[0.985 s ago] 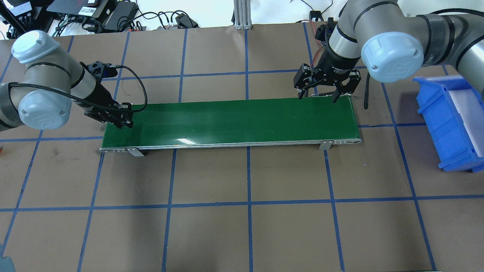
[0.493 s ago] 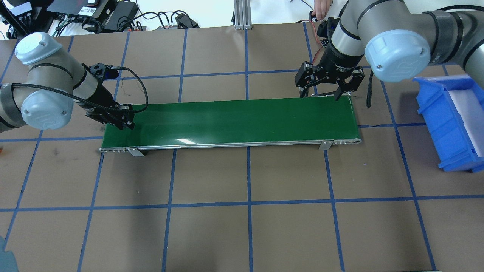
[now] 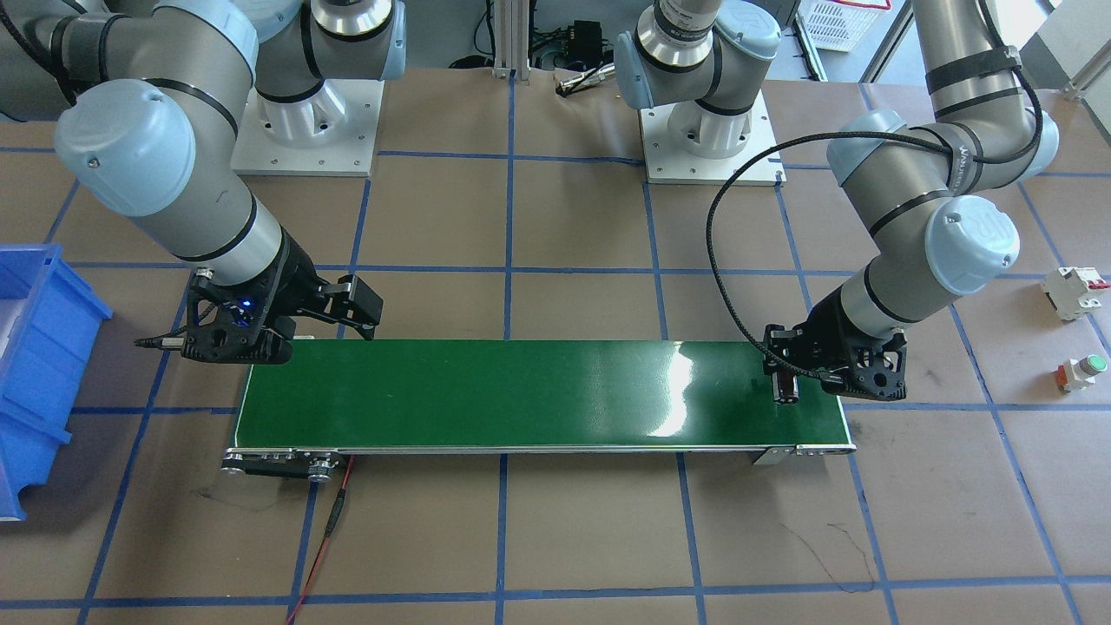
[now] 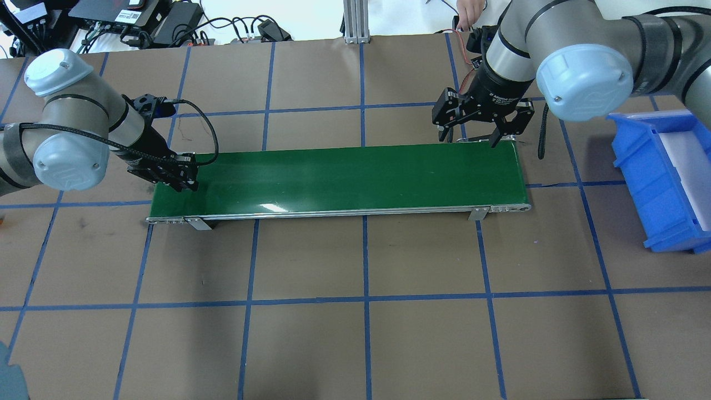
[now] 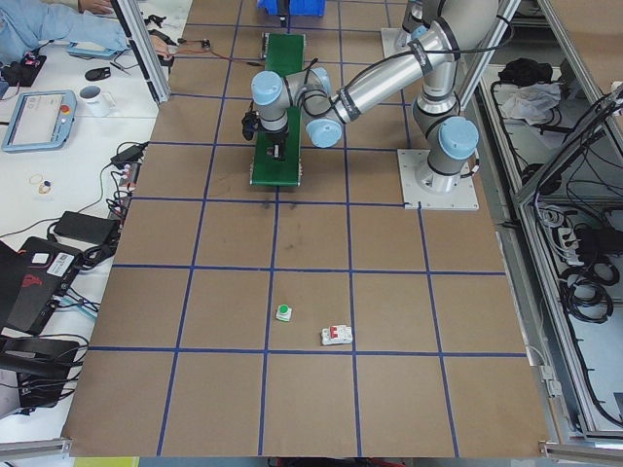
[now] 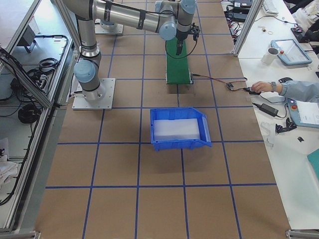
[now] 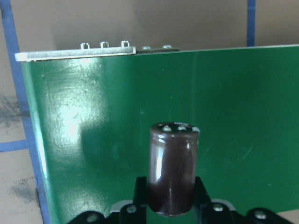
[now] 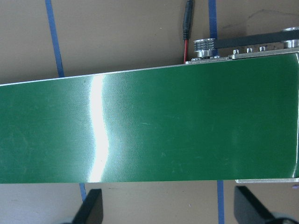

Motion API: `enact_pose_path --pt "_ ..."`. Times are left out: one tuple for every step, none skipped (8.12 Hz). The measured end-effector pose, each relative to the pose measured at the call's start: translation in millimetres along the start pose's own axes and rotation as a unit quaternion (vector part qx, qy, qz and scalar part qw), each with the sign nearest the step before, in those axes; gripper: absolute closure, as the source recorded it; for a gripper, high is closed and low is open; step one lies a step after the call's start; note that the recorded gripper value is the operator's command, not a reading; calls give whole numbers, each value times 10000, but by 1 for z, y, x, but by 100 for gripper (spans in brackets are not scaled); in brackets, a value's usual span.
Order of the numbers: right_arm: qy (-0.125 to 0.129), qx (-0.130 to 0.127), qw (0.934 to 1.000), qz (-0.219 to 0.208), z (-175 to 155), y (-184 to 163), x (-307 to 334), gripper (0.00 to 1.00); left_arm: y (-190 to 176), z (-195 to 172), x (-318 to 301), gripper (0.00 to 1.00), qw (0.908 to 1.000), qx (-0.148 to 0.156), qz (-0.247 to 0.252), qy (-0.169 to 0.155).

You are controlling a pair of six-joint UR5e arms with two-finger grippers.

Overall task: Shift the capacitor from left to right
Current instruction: 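Lower the held capacitor onto the green belt with the left gripper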

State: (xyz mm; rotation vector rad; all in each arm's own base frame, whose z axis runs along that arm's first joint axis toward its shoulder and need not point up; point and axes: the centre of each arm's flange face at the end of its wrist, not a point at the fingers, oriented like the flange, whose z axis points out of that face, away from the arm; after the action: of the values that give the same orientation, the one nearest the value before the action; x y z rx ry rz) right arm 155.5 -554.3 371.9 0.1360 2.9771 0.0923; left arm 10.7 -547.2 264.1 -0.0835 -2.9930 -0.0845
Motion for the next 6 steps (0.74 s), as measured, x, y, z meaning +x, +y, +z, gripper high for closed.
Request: enact_pose_path --pt "18 14 10000 73 -1 0 0 0 -1 2 0 95 10000 -18 -2 10" --pt "36 3 9999 111 0 0 0 0 -1 4 -1 51 10000 -32 1 18" --pt "42 -20 9999 131 0 1 1 0 -1 5 -1 31 10000 -35 -16 25" --pt "40 -32 9999 139 1 1 1 0 -1 5 -1 9 10000 -32 -35 37" --pt "22 -36 9999 145 1 2 0 0 -1 5 0 3 10000 -31 -37 53" --pt "1 -41 9999 145 1 2 -1 0 -1 6 0 0 10000 -34 -37 66"
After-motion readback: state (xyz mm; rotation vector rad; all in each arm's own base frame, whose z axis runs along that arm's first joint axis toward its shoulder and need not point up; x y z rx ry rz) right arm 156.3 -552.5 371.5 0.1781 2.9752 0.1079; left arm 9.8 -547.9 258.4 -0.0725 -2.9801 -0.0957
